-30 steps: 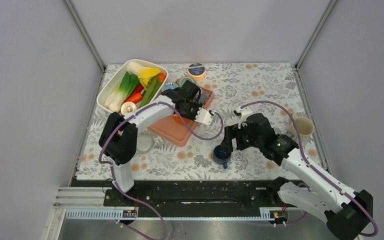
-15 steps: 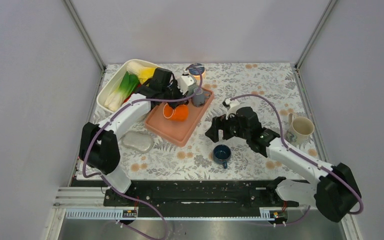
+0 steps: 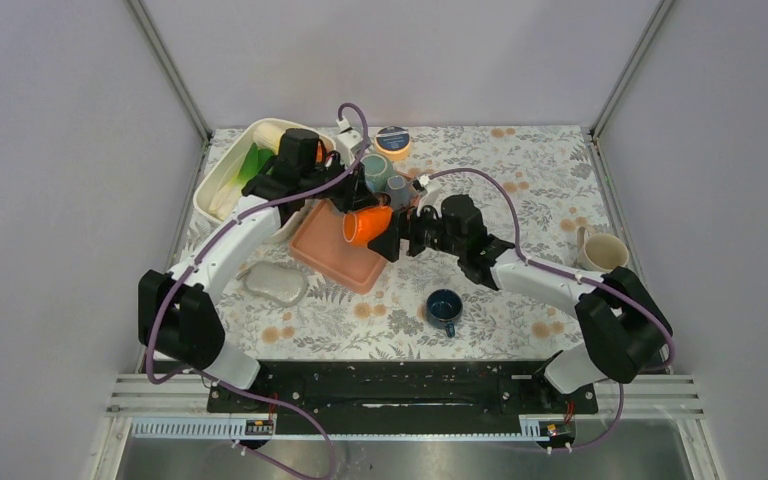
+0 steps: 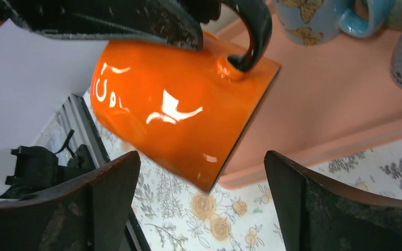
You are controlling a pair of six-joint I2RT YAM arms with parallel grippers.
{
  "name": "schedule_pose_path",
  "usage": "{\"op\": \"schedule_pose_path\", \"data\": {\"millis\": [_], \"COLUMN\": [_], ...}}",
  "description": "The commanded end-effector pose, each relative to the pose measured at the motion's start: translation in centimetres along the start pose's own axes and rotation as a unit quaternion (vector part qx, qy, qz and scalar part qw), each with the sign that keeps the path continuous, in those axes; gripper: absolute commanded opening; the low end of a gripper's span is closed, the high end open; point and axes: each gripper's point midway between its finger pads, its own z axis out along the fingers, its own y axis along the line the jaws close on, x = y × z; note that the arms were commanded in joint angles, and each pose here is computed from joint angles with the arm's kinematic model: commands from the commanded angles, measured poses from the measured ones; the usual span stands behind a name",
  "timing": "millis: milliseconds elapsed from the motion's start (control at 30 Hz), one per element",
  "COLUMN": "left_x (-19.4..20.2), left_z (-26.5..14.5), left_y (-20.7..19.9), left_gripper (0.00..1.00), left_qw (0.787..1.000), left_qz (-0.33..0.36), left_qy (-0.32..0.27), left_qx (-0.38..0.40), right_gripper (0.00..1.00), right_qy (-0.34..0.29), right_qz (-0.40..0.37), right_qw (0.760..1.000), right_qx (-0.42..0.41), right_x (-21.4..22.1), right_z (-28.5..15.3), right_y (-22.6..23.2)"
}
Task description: Turn the mug right side up
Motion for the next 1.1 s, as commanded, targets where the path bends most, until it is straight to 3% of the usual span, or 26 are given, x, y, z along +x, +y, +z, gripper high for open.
{"op": "schedule_pose_path", "data": {"millis": [0, 67, 133, 167, 233, 300, 333, 367, 467, 533, 700, 933, 1000, 1067], "left_x": [-4.5, -4.7, -4.9, -5.0, -4.9, -4.5, -4.1, -3.8, -3.1, -3.5, -4.9, -3.9, -3.4, -1.9], "left_z": [-2.2, -2.3, -2.4, -2.4, -2.5, -2.7, -2.9, -3.2, -4.6, -5.6, -6.9, -3.9, -3.0, -2.1], "left_y": [-4.2, -4.7, -4.8, -4.8, -4.4, -3.6, -3.1, -2.5, -1.4, -1.2, -2.4, -5.0, -5.3, -5.6], "left_gripper": [0.0, 0.0, 0.0, 0.0, 0.0, 0.0, 0.07, 0.3, 0.7, 0.8, 0.89, 0.92, 0.93, 0.93], "left_qw": [0.993, 0.992, 0.99, 0.989, 0.989, 0.99, 0.992, 0.994, 0.997, 0.997, 0.995, 0.982, 0.973, 0.963], "left_qz": [0.0, -0.009, -0.02, -0.026, -0.039, -0.039, -0.036, -0.027, -0.006, 0.015, 0.061, 0.189, 0.224, 0.261], "left_qy": [-0.079, -0.083, -0.089, -0.092, -0.096, -0.092, -0.085, -0.078, -0.063, -0.066, -0.071, 0.005, 0.021, 0.047], "left_qx": [0.085, 0.096, 0.104, 0.108, 0.109, 0.097, 0.088, 0.074, 0.051, 0.037, 0.025, -0.027, -0.039, -0.046], "right_gripper": [0.94, 0.76, 0.46, 0.24, 0.01, 0.0, 0.0, 0.0, 0.0, 0.0, 0.0, 0.0, 0.0, 0.0], "right_qy": [-0.066, -0.076, -0.08, -0.082, -0.08, -0.063, -0.042, -0.026, 0.044, 0.096, 0.144, 0.242, 0.26, 0.267], "right_qz": [-0.034, -0.058, -0.084, -0.098, -0.131, -0.167, -0.184, -0.213, -0.357, -0.433, -0.545, -0.692, -0.705, -0.708], "right_qw": [0.994, 0.989, 0.984, 0.982, 0.981, 0.981, 0.981, 0.976, 0.932, 0.892, 0.811, 0.648, 0.619, 0.608], "right_qx": [-0.081, -0.11, -0.137, -0.139, -0.12, -0.078, -0.049, -0.021, 0.051, 0.09, 0.154, 0.208, 0.227, 0.241], "right_x": [-4.5, -4.9, -4.8, -4.7, -4.2, -3.3, -2.3, -1.8, 0.2, 1.5, 1.1, 2.2, 1.9, 1.6], "right_z": [0.6, 0.5, 0.3, 0.3, 0.3, 0.3, 0.1, -0.2, -1.3, -2.1, -3.1, -2.5, -2.2, -1.9], "right_y": [4.3, 5.7, 7.2, 7.6, 7.6, 6.5, 5.6, 4.6, 2.2, 1.0, 0.7, 1.6, 1.9, 2.2]}}
